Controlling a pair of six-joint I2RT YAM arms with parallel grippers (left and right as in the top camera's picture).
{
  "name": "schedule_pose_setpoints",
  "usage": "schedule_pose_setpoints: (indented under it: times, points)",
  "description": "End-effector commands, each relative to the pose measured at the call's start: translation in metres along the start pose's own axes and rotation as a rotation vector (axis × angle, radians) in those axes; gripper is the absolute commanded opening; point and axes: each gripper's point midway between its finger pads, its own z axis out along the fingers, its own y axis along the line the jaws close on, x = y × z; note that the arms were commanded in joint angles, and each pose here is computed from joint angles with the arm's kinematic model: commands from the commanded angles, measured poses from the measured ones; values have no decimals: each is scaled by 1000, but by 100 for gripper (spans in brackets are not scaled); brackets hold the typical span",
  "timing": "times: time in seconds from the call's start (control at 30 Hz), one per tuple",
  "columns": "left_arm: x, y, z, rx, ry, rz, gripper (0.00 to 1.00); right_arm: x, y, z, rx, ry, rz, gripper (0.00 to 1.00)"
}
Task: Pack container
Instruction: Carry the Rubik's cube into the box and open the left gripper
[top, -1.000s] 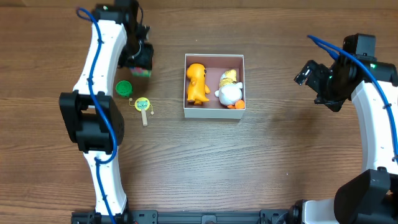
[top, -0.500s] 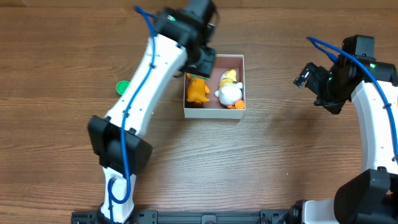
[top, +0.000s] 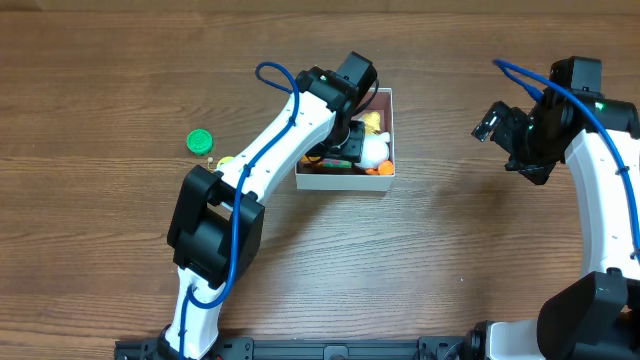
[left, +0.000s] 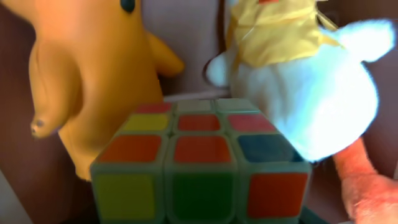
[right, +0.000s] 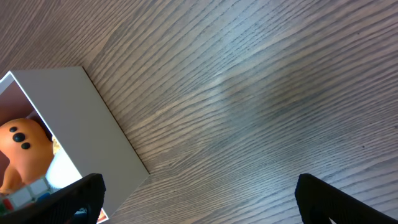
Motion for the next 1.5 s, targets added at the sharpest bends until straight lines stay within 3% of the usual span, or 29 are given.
schedule_pose_setpoints:
  times: [0.0,0.27,0.37,0.4,0.43,0.53,0.63,0.83,1.07,1.3,1.47]
  points:
    - [-21,2,-28,21,-61,3,100,1,1,1,0,5,-5,100]
    - [-48,35,-144,31,-183,-10,100,2,0,1,3,12,-4,100]
    - [-44,43,-169,56,-191,-33,100,3,0,1,4,14,-3,100]
    - [-42,42,-169,65,-179,-28,96,3,0,1,4,15,-3,100]
    - [-38,40,-167,72,-164,-9,70,3,0,1,5,16,-3,100]
    - [-23,29,-145,50,-87,42,25,5,-1,1,8,21,-2,100]
    - [-8,14,-120,35,-19,84,4,5,-1,1,9,23,-2,100]
    - [10,-6,-50,-47,27,97,4,5,-1,1,9,24,-5,100]
    - [1,-3,1,-49,-20,76,4,4,0,1,6,17,-6,100]
    - [-39,-8,3,-12,-173,115,5,3,-3,1,19,11,-14,100]
    - [-55,6,0,-40,-223,92,13,3,-4,1,27,10,-32,100]
